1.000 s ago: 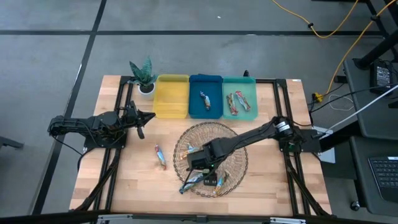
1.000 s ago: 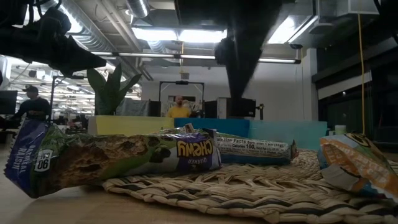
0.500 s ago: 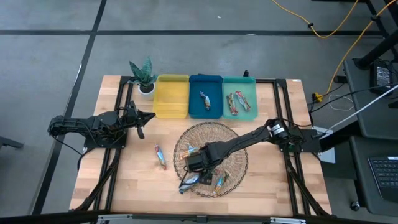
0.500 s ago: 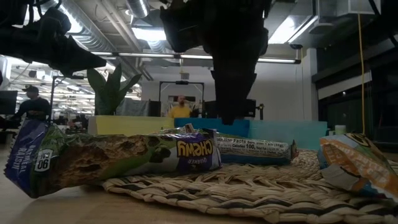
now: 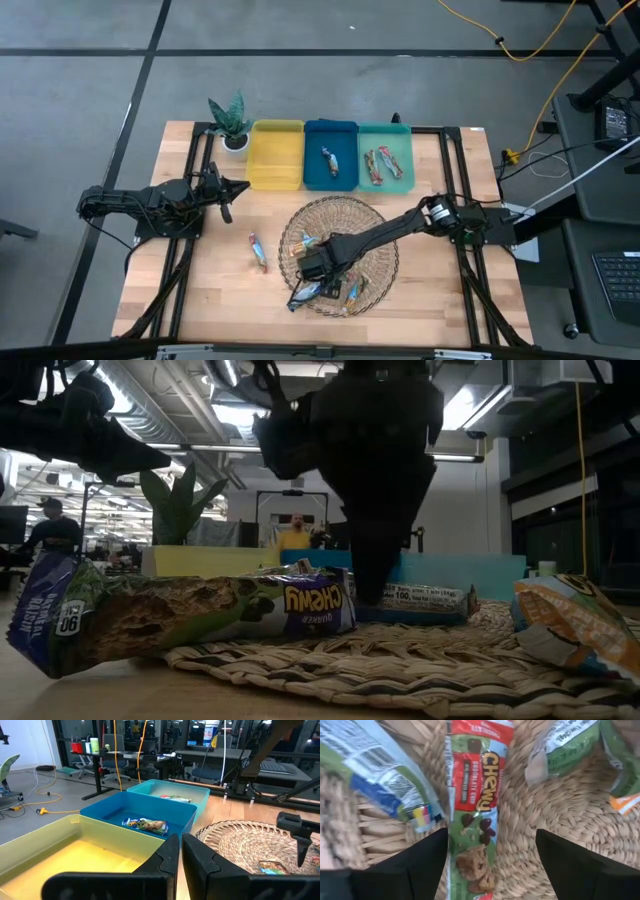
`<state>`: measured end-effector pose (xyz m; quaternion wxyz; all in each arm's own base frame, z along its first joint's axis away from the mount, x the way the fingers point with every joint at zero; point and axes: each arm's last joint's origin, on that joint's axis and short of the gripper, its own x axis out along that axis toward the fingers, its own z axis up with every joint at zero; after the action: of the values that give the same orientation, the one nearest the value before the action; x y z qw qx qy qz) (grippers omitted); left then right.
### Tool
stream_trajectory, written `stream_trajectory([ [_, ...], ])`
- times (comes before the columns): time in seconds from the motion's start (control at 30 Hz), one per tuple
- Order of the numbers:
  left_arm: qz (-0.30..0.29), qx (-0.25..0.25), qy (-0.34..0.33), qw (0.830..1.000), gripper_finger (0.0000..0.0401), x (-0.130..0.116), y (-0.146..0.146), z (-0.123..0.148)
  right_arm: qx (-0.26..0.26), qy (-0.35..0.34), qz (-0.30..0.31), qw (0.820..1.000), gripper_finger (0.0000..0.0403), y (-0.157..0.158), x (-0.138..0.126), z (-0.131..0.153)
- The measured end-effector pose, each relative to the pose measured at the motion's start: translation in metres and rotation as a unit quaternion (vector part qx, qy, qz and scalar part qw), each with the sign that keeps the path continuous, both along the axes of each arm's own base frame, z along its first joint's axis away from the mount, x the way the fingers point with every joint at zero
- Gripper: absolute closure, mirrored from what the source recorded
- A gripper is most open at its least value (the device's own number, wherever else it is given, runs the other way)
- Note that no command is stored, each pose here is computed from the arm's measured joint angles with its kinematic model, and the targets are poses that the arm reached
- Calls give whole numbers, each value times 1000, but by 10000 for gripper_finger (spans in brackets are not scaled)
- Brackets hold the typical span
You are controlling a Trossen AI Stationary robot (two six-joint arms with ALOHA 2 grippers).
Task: Pick and place Granola Bars by type
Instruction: Put the red granola bar into the green bin
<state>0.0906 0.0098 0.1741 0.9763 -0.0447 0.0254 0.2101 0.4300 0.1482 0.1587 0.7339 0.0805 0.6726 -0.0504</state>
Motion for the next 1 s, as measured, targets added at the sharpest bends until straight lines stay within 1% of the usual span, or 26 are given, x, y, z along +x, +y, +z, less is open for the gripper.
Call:
stream_trajectory([
  [0.17,0,0,0,1000,385,0,0,0,-6,4,1,1000,105,0,1,-5],
  [0.27,0,0,0,1000,385,0,0,0,-8,8,0,1000,126,0,0,-5],
  [0.37,0,0,0,1000,385,0,0,0,-9,10,-1,1000,163,-1,0,-5],
  [0.5,0,0,0,1000,385,0,0,0,-13,23,-2,1000,224,-1,-3,-6],
  [0.63,0,0,0,1000,385,0,0,0,-22,49,-1,999,286,-3,-8,-4],
  [0.73,0,0,0,1000,385,0,0,0,-28,66,1,997,325,-5,-13,1],
  [0.87,0,0,0,1000,385,0,0,0,-30,71,1,997,359,-7,-20,18],
  [1.0,0,0,0,1000,385,0,0,0,-28,62,-1,998,366,-12,-27,41],
])
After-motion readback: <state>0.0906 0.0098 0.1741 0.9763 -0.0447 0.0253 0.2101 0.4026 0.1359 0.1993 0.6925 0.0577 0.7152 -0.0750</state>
